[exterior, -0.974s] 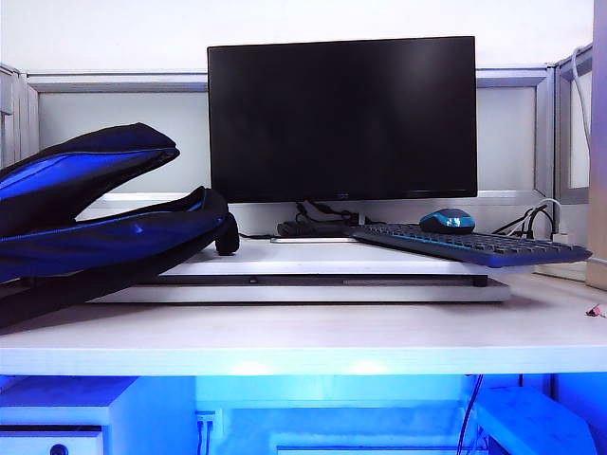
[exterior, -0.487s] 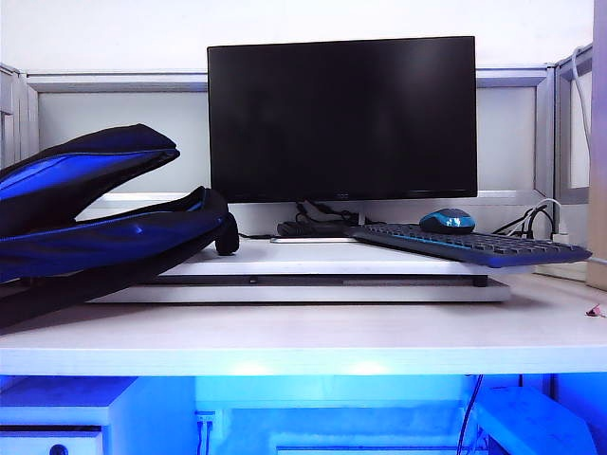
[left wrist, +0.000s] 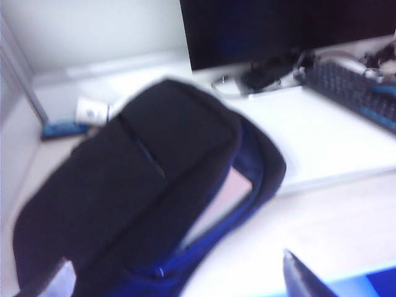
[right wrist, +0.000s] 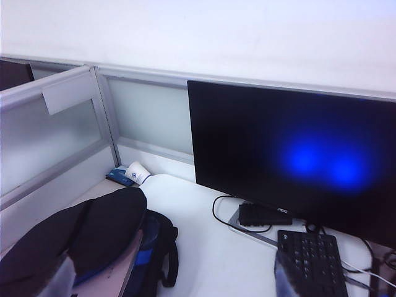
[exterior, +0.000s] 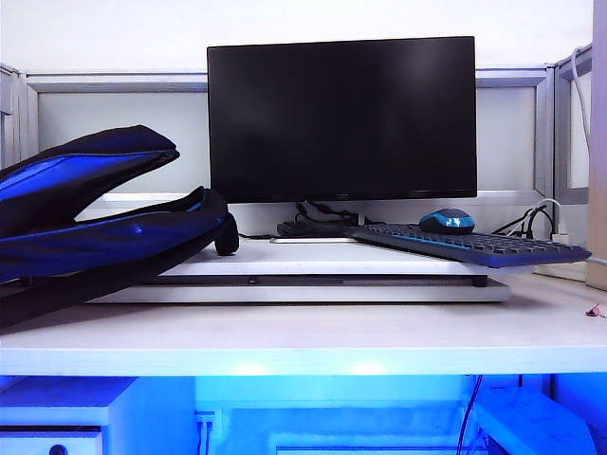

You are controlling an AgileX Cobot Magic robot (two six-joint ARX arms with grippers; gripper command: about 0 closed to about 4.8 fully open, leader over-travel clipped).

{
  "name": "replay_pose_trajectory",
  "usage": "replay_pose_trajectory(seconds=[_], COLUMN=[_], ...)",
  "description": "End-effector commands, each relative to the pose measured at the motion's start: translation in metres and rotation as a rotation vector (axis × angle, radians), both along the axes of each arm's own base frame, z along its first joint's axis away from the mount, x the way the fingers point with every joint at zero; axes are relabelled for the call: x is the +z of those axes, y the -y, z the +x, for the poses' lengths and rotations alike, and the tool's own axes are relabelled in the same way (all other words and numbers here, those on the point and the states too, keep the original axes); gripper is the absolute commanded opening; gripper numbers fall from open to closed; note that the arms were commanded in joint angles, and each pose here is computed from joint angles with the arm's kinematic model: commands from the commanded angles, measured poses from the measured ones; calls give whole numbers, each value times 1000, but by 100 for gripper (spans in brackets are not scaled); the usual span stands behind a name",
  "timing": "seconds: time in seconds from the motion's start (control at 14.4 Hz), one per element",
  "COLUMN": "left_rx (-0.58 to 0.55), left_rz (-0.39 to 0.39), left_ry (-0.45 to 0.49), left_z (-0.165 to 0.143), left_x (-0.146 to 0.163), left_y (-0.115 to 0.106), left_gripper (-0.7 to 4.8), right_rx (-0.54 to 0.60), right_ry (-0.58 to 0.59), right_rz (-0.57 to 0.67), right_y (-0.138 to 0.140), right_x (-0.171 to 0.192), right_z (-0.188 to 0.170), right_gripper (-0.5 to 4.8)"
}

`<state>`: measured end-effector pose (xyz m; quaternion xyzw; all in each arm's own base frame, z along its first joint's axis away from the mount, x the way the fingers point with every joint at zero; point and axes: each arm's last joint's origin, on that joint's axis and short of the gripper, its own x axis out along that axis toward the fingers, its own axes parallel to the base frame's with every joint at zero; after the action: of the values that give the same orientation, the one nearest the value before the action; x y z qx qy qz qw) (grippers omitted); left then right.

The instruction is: Pick up the book on the desk and put it into the open backpack.

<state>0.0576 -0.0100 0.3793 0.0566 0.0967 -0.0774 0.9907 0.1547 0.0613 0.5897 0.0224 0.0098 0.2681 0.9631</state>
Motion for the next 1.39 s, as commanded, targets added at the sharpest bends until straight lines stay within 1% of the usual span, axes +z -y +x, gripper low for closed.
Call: replay_pose_trajectory(seconds=[0.07,0.21,0.35,0.42,0.49,0.7,0.84,0.9,1.04,1.11,1.18,1.25,1.32,1.39], left_rx=[14,17,24,22,16,13,4,-12,-47,-49,-54,-58,-71,-87], left_rz=[-46,-49,-77,-82,-83,-86,-92,-108,-176,-192,-192,-190,-193,-198], left_ry=[11,8,-15,-32,-35,-6,2,1,-12,-15,-18,-20,-17,-4], left_z=[-5,-5,-4,-1,0,4,10,13,23,26,29,30,29,27], left_x=[-27,-40,-54,-60,-62,-63,-71,-76,-92,-99,-105,-107,-107,-105], left_y=[-1,-1,-1,0,0,1,2,4,7,8,8,9,9,9], left_gripper=[479,479,479,479,479,479,479,467,457,457,456,443,411,394], right_rx=[-69,-70,-69,-73,-84,-180,-189,-196,-197,-197,-197,-195,-196,-205], right_ry=[11,-24,-72,-95,-98,-77,-105,-122,-140,-139,-127,-115,-111,-115], right_rz=[-19,-31,-36,2,27,52,51,43,30,30,37,45,56,71], right_y=[10,11,11,13,14,22,24,25,24,23,22,22,22,23], right_x=[-12,-27,-56,-83,-99,-147,-189,-203,-232,-244,-259,-270,-277,-286], right_z=[-22,-25,-26,-30,-33,-46,-53,-54,-51,-49,-46,-45,-44,-47], right_gripper=[387,387,386,386,385,325,322,320,250,215,199,197,197,197])
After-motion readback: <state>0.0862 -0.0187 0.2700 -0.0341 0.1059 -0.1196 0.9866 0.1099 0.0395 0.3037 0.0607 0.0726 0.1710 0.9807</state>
